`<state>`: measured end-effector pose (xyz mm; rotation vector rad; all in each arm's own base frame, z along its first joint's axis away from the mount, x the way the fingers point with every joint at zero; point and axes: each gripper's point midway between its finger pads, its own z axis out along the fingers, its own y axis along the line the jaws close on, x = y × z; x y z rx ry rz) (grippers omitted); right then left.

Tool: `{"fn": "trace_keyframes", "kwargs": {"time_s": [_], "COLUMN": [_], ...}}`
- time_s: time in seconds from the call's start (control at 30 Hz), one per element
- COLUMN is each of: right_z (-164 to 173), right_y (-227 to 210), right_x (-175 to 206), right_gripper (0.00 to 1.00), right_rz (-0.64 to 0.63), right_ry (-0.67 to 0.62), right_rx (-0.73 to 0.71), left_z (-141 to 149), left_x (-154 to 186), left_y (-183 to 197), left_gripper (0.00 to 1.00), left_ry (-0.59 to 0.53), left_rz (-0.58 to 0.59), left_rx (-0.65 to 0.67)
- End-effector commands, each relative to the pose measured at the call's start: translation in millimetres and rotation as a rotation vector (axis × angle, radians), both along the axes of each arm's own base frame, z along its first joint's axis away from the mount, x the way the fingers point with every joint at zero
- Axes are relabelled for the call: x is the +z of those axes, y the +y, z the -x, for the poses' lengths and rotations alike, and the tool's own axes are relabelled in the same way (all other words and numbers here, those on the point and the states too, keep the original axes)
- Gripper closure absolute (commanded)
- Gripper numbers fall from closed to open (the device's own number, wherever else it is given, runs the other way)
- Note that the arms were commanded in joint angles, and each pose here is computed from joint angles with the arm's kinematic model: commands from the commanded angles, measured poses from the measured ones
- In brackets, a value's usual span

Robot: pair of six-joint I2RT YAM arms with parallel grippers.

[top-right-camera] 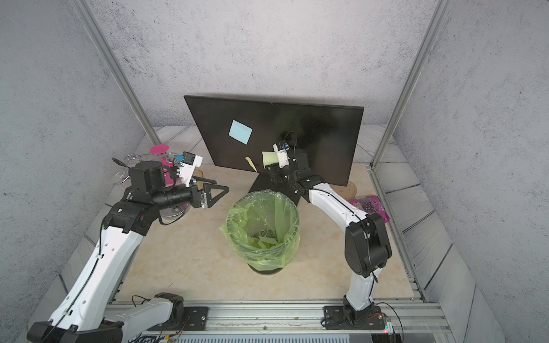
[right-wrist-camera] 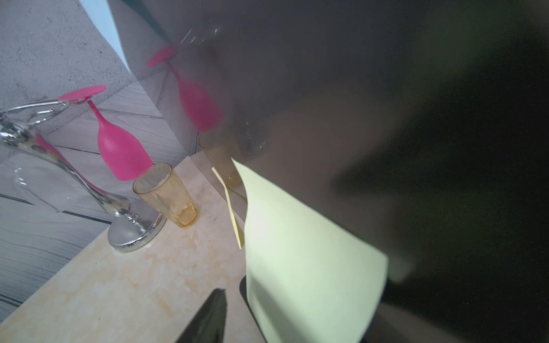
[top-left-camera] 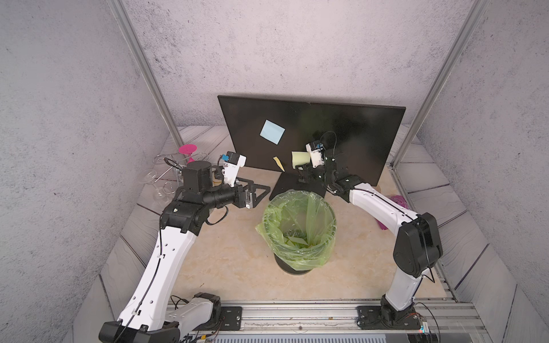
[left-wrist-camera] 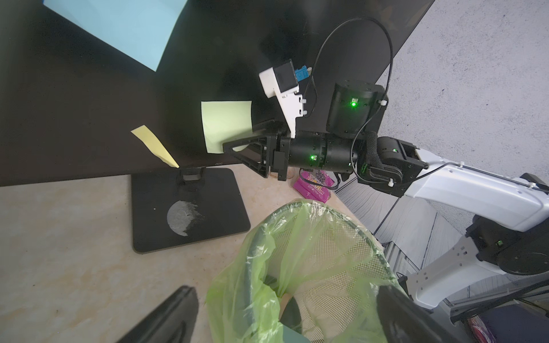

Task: Remove the sticky note from the monitor
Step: Tear off the sticky note from the monitor, then place the sticky note in the trash bin.

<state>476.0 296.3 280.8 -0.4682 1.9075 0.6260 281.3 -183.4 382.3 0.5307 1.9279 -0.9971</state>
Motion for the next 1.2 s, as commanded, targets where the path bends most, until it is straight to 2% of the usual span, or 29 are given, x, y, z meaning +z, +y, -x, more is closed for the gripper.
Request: {"fn": "trace_keyframes", "kwargs": {"time_s": [0.0,0.33,0.47,0.77,1.0,1.17], "right_z": [-8.3,1.9,14.7,73.5,154.3,218.4], "right_y": [-3.7,-1.6,1.2,4.0,17.0,24.5], "right_x": [13.5,26.1,38.5,69.0,66.6,36.2], "right_gripper": [0.59,1.00,1.00,1.00,1.00,1.00], "right_rz": [-0.052,-0.097,-0.114,-0.081,0.010,0.091], "right_ry": [-0.025,-0.022,-0.025,-0.061,-0.040,0.051], "right_rx": [-0.028,-0.001,0.045,0.178,0.386,0.565], "left_z": [5.8,4.5,2.4,-7.0,-18.8,-25.7], "left_x": [0.4,-1.0,-1.8,0.3,4.1,3.5], "left_y": [1.5,3.6,5.4,15.2,23.6,27.7], "left_gripper": [0.00,0.00,0.01,0.01,0.01,0.01], "left_ry": [-0.012,-0.010,-0.008,0.006,0.011,0.019], "left_rz": [-0.003,-0.005,-0.007,0.012,0.044,0.053], "left_rx": [-0.017,-0.012,-0.004,0.043,0.090,0.111]}}
